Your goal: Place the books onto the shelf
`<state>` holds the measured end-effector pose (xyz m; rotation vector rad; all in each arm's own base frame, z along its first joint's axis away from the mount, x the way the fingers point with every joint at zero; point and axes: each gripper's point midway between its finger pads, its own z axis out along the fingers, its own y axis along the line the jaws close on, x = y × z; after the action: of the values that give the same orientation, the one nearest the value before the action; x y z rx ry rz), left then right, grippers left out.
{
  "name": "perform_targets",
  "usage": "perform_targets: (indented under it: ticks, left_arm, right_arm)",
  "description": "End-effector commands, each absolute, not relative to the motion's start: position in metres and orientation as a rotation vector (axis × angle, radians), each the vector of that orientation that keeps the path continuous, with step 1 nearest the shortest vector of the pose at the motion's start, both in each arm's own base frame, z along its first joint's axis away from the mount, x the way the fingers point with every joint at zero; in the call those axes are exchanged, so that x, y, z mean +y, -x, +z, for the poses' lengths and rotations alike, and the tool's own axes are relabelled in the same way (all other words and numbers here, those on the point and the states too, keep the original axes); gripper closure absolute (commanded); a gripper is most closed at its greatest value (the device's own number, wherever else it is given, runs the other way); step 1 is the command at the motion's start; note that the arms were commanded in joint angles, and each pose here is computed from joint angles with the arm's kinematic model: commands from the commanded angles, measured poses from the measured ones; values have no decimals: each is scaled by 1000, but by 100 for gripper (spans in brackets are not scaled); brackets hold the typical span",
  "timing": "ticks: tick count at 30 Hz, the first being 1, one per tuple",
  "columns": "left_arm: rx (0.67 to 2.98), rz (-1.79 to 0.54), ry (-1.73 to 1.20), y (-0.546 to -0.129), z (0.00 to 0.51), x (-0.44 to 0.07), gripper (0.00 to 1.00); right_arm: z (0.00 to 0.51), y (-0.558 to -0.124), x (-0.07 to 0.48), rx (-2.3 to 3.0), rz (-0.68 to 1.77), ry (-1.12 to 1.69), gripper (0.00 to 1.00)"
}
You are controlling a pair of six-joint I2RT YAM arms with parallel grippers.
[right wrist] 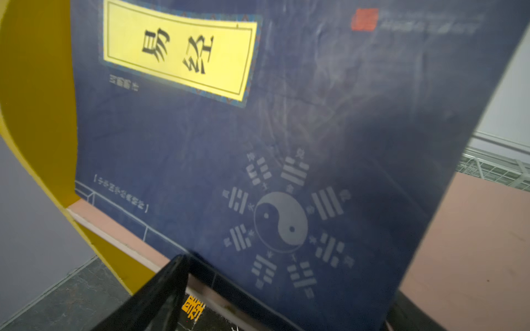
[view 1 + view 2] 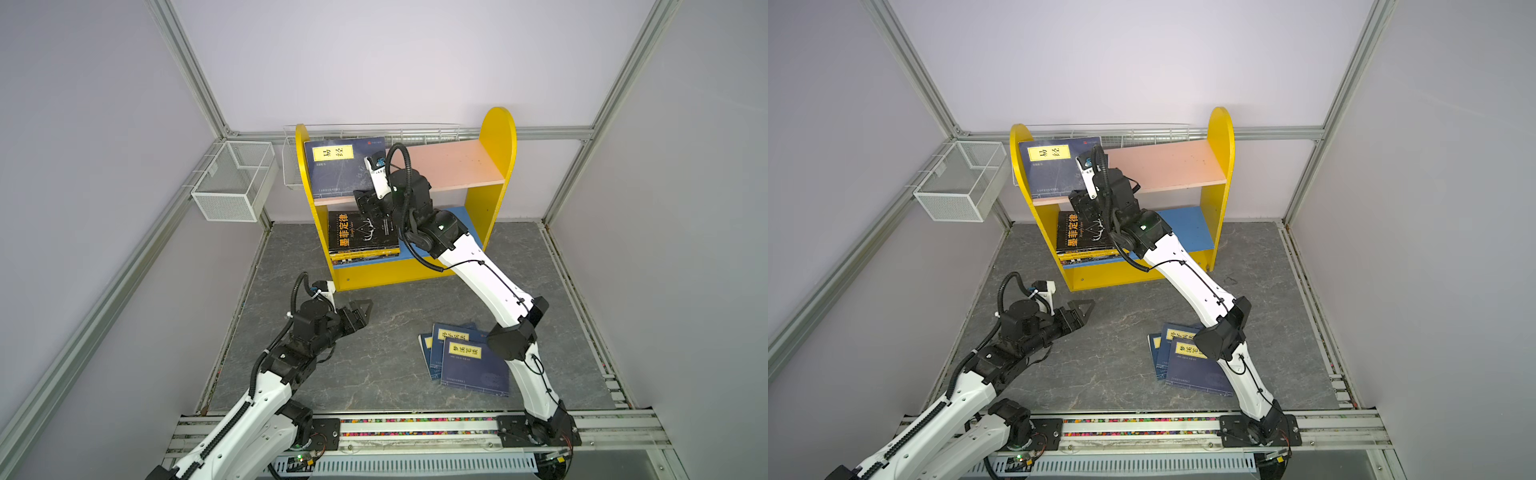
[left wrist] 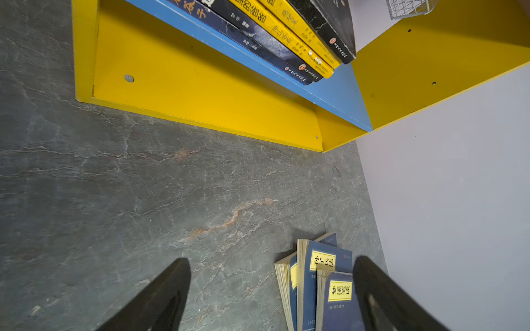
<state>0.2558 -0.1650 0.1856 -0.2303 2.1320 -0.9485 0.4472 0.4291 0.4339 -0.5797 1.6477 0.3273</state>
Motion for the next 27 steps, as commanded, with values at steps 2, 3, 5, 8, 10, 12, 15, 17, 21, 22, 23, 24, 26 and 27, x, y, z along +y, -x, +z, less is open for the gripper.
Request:
perform_targets:
  ticks: [2,3,5,8,10,12,15,17,21,22,23,24,26,27]
  left_arm:
    - [2139,-934,224,-256,183,-164,11]
    - [2139,-936,224,-257,183,-164,11]
    - [2139,-935,223,-257,184,-164,11]
    - [2140,-938,222,-257,183,-165,11]
    - [2139,-938,222,-257,184,-165,11]
    - [2137,-936,224,-256,184,-164,11]
    - [2136,-937,220,-256,184,-164,11]
    - [2135,-942,212,-256,185,-165,11]
    - [2132,-950,186,-257,188,-169,11]
    - [2129,-950,184,-258,189,-169,11]
    - [2126,-950,184,-258,190,-169,11]
    - [2125,-951,180,-258,190,-169,11]
    - [2127,-947,179,-258,190,-169,11]
    - [2126,-945,182,-259,190,-169,11]
  right_arm:
    - [407,-448,426,1684,219,712,12]
    - [411,-446,426,1676,230,712,12]
    - [421,-442,425,1659,255,707,12]
    - [432,-435,425,1637,307,704,12]
    - [442,-429,424,1617,351,699,12]
    - [453,-424,420,1601,390,680,12]
    - [467,-417,415,1565,418,673,12]
    - [473,-416,409,1550,424,666,12]
    - [477,-420,397,1548,427,663,12]
    - [476,-420,396,1550,439,678,12]
    - [475,-421,395,1552,449,687,12]
    - [475,-422,393,1552,459,695,12]
    - [471,-428,389,1561,466,702,12]
    - [468,-432,386,1571,476,705,12]
